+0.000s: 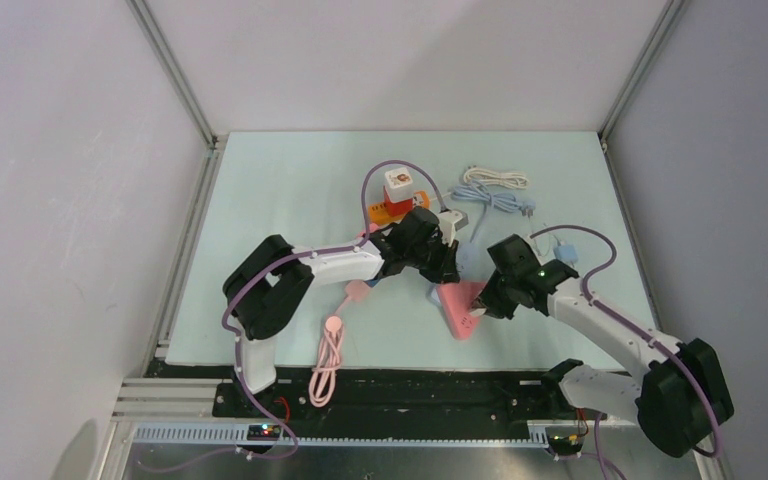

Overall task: Insert the plug
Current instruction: Insert the plug into the socket.

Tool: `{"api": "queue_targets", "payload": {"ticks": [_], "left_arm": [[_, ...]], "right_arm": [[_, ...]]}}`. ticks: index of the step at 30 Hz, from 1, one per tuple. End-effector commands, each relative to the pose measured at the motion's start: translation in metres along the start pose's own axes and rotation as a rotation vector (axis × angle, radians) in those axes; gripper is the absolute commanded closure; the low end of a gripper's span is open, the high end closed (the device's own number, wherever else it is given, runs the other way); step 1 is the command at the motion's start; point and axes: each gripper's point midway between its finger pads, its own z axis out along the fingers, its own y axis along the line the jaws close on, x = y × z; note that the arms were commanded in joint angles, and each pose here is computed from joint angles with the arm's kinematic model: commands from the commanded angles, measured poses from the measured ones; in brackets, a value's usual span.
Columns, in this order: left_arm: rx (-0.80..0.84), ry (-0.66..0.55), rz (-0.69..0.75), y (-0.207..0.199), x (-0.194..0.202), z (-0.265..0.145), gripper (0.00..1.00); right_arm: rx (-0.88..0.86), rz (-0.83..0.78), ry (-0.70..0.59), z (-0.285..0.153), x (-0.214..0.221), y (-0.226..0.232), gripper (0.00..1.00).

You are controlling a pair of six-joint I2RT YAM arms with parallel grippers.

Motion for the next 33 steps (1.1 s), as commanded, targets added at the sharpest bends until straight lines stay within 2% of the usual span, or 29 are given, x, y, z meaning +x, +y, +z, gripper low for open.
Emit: {"api": "queue_targets", "payload": {"ticks": [1,8,23,28,30,31,33], "left_arm": [[-0.14,0.312,-0.045,0.037,0.1,0.0,1.0],[-0.139,0.316,-0.044,0.037,0.101,0.0,1.0],[-0.147,0.317,-0.044,0.038,0.102,-0.001,1.0],[-0.153,0.318,-0.041,0.039,0.103,-0.002,1.0],[-0.157,0.312,-0.038,0.039,0.101,-0.003,1.0],[-0.155,0.307,-0.034,0.038,0.099,-0.005,1.0],[-0.153,0.301,-0.022,0.034,0.092,-0.007,0.97]], "right_arm": [[0.104,-0.024,0.044,0.013,0.012,-0.022,1.0],[0.11,-0.021,0.05,0.021,0.017,-0.024,1.0],[0.282,-0.034,0.104,0.04,0.033,-0.043,1.0],[0.287,-0.023,0.109,0.043,0.037,-0.047,1.0],[0.269,-0.026,0.091,0.039,0.032,-0.041,0.94],[0.257,-0.036,0.07,0.036,0.027,-0.037,0.81],[0.217,-0.056,0.031,0.028,0.014,-0.022,0.66]]}}
